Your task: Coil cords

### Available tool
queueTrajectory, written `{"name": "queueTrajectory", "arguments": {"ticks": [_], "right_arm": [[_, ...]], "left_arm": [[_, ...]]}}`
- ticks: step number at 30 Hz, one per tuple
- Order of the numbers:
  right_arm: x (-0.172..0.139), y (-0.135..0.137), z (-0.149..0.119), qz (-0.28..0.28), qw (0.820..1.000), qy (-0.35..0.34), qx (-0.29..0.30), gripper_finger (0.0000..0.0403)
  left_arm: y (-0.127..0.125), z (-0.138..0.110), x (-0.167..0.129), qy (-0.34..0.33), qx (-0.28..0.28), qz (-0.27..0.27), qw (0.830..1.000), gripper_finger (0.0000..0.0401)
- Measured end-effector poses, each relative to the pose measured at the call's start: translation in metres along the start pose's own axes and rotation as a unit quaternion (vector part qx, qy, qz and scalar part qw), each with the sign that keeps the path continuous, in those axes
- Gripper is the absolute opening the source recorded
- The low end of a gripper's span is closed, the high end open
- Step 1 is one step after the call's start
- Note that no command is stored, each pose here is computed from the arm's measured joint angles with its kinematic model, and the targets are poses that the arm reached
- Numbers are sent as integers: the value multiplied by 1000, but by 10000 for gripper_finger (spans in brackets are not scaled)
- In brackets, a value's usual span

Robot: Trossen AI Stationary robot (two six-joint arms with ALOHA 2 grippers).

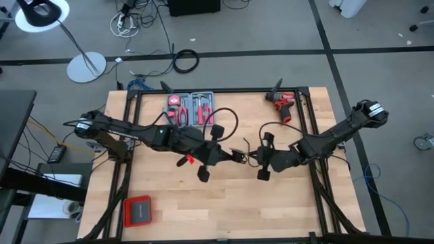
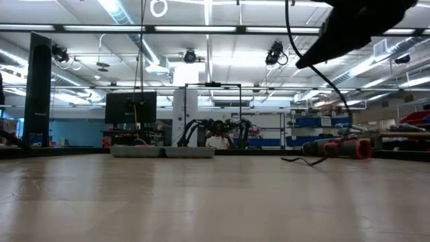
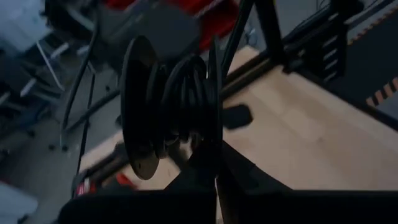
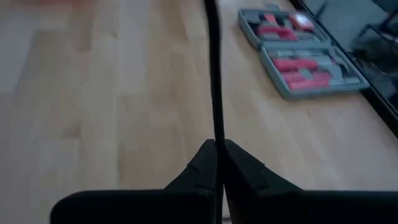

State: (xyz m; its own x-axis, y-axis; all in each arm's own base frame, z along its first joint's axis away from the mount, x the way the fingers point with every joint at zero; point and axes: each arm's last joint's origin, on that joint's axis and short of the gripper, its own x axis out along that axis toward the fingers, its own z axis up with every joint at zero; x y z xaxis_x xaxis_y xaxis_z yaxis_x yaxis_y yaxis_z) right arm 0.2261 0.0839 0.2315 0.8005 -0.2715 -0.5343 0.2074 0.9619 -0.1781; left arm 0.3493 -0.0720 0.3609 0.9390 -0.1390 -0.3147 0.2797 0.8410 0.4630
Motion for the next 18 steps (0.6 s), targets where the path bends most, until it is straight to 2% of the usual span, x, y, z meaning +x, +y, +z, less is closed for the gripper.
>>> {"name": "queueTrajectory", "arguments": {"ticks": [4, 9, 12, 18], "right_arm": [[6, -8, 5, 15, 1000, -6, 3, 12], [12, -19, 6, 9, 1000, 8, 11, 20], [14, -20, -1, 24, 999, 41, 6, 47], [9, -15, -6, 94, 990, 83, 61, 126]], "left_arm": [[-1, 7, 0, -34, 3, 2, 999, 0], [-1, 11, 1, -73, 2, -25, 997, 0], [-2, 14, 0, -89, 2, -34, 995, 0], [-8, 13, 0, -73, 4, -49, 996, 0]]}}
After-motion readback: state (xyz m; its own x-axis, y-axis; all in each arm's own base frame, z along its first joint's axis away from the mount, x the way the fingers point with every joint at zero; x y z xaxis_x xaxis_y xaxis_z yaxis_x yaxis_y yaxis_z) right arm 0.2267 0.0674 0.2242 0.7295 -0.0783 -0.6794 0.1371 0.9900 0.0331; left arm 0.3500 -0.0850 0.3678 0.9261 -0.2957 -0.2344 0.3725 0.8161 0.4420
